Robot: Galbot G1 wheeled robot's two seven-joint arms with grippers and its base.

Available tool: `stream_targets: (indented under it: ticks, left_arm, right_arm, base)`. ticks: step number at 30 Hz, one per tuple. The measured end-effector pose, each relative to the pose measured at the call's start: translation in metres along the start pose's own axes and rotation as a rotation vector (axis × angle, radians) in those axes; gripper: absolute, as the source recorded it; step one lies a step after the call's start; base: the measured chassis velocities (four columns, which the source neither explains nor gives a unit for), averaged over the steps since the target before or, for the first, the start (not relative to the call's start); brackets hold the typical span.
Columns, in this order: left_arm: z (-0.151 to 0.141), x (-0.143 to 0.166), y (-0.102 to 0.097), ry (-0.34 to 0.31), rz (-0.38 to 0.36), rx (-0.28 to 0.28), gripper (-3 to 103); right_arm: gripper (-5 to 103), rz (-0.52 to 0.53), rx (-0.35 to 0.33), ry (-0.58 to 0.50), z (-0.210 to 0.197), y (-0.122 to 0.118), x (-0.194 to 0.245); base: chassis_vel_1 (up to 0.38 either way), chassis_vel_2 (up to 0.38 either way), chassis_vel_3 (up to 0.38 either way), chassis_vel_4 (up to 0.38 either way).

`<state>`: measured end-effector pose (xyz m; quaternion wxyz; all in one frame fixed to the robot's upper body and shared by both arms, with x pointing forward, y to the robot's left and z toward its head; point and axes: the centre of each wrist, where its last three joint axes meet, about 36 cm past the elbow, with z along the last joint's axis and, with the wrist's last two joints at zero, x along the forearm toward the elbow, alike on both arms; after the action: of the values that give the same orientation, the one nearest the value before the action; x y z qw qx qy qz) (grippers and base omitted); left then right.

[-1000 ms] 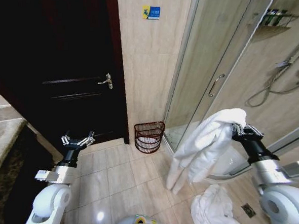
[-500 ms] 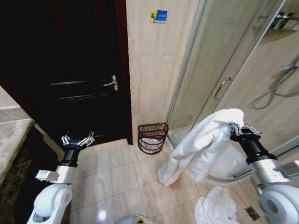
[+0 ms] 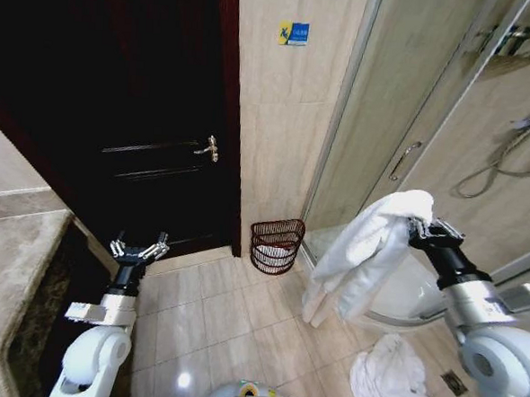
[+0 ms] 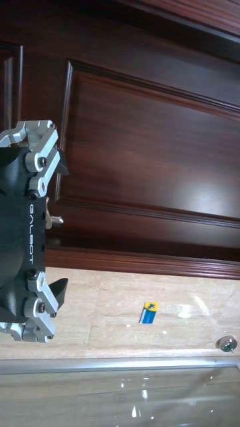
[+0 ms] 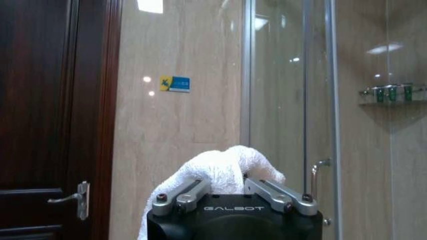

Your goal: Discard the used towel into the hamper.

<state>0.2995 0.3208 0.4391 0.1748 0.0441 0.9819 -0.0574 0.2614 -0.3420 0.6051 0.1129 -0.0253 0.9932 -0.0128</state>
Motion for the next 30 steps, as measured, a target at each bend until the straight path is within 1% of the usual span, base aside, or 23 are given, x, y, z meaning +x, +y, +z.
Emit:
stream_targets:
  ticks: [15,21,30]
  left_arm:
    - [0.0022,0.0015,0.0021,0.0,-0.01,0.002,100]
    - [0.0002,0.0028,-0.0002,0.014,-0.005,0.014,100]
    - [0.0004,0.0048,-0.0001,0.026,0.002,0.013,100]
  right_arm:
    - [7,-0.002,-0.001,-0.001,0.0004,-0.0004,0.0009]
    - [7,-0.006,-0.004,0.0,0.0007,-0.0006,0.0013]
    - [7,-0.006,-0.004,0.0,0.0003,-0.0008,0.0013]
  base:
    - [-0.065,0.065,0.063,-0.068]
    - [-0.059,0.067,0.05,-0.068]
    - [-0.04,0.075,0.083,-0.038]
